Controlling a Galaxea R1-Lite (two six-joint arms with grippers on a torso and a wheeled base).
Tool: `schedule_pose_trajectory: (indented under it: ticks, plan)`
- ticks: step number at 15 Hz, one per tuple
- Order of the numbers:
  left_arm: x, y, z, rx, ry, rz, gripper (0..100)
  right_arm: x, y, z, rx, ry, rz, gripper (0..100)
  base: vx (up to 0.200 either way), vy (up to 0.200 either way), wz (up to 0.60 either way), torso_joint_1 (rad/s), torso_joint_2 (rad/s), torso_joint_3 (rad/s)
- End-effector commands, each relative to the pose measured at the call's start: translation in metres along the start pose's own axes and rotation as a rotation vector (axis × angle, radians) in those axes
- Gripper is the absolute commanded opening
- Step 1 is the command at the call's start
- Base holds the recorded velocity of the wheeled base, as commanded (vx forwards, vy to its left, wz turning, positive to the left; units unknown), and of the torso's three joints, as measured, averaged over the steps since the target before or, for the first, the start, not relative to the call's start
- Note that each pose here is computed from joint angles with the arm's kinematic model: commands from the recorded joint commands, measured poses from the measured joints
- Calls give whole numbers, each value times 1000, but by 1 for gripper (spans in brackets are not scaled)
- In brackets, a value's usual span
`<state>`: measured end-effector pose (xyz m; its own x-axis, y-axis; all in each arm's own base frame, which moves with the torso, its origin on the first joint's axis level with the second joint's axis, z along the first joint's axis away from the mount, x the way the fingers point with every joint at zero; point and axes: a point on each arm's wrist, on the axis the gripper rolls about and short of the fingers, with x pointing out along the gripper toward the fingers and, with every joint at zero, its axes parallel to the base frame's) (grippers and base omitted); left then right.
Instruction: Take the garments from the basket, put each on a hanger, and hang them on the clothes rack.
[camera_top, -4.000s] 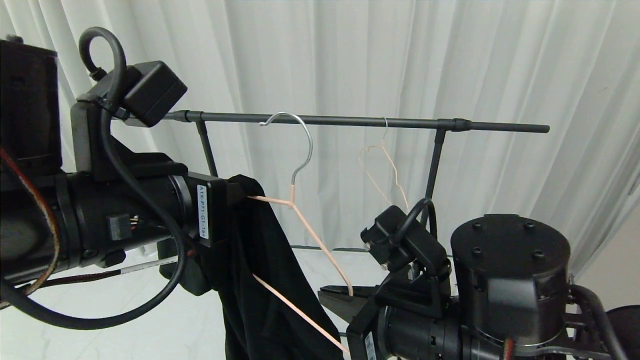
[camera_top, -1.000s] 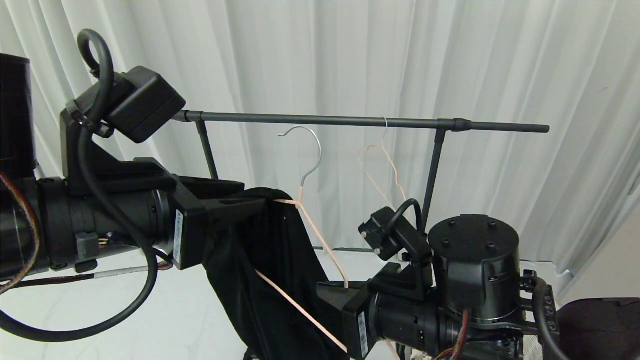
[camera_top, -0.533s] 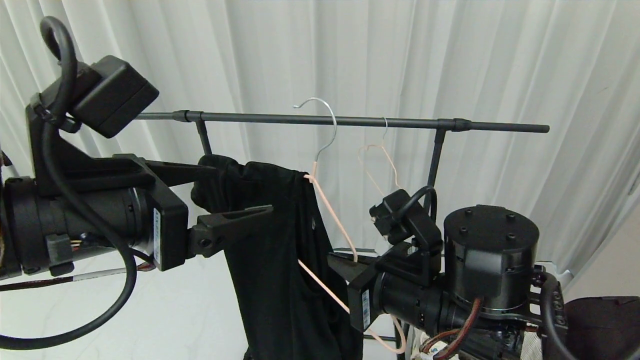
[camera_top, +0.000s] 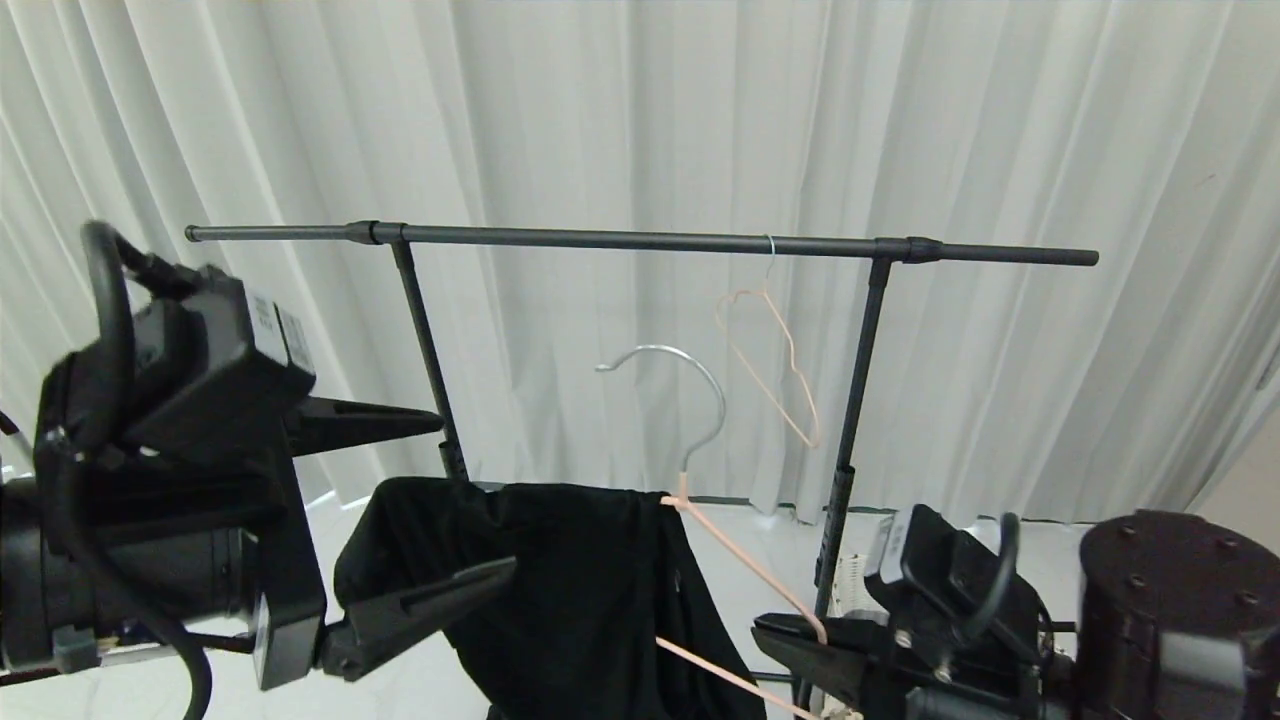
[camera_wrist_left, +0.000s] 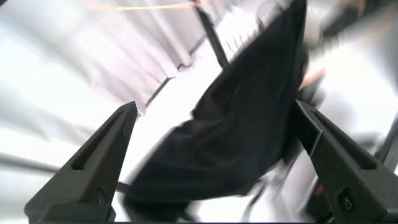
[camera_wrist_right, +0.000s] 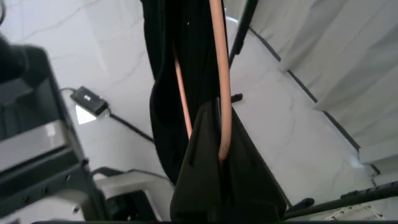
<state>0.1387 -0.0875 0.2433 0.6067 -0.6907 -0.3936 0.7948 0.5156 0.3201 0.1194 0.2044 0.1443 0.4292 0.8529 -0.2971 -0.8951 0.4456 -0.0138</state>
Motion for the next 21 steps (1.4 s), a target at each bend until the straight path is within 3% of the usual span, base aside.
schedule_pose_trajectory:
  ticks: [1,2,3,8,14,15,19,21]
  plan:
    - [5,-8,-16,79,26,-79,100,-21,2,-4,-6,-15,21,0,0,0,0,0,0,0]
    - [12,-11,-22,145,13,-167,100,-22,6,-5,-13,-12,46,0,0,0,0,0,0,0]
    - [17,-11,-23,160,7,-207,100,-22,8,-5,-21,-13,57,0,0,0,0,0,0,0]
    - [28,-12,-25,151,29,-243,100,-19,22,-8,-93,1,125,0,0,0,0,0,0,0]
    - [33,-27,-27,169,29,-324,100,-13,30,-2,-115,-15,156,0,0,0,0,0,0,0]
    - [33,-28,-28,168,32,-327,0,-13,31,-2,-120,-15,158,0,0,0,0,0,0,0]
    - [32,-28,-29,154,35,-327,0,-13,31,-3,-129,-14,156,0,0,0,0,0,0,0]
    - [32,-28,-28,86,42,-325,0,-14,30,-4,-129,-11,153,0,0,0,0,0,0,0]
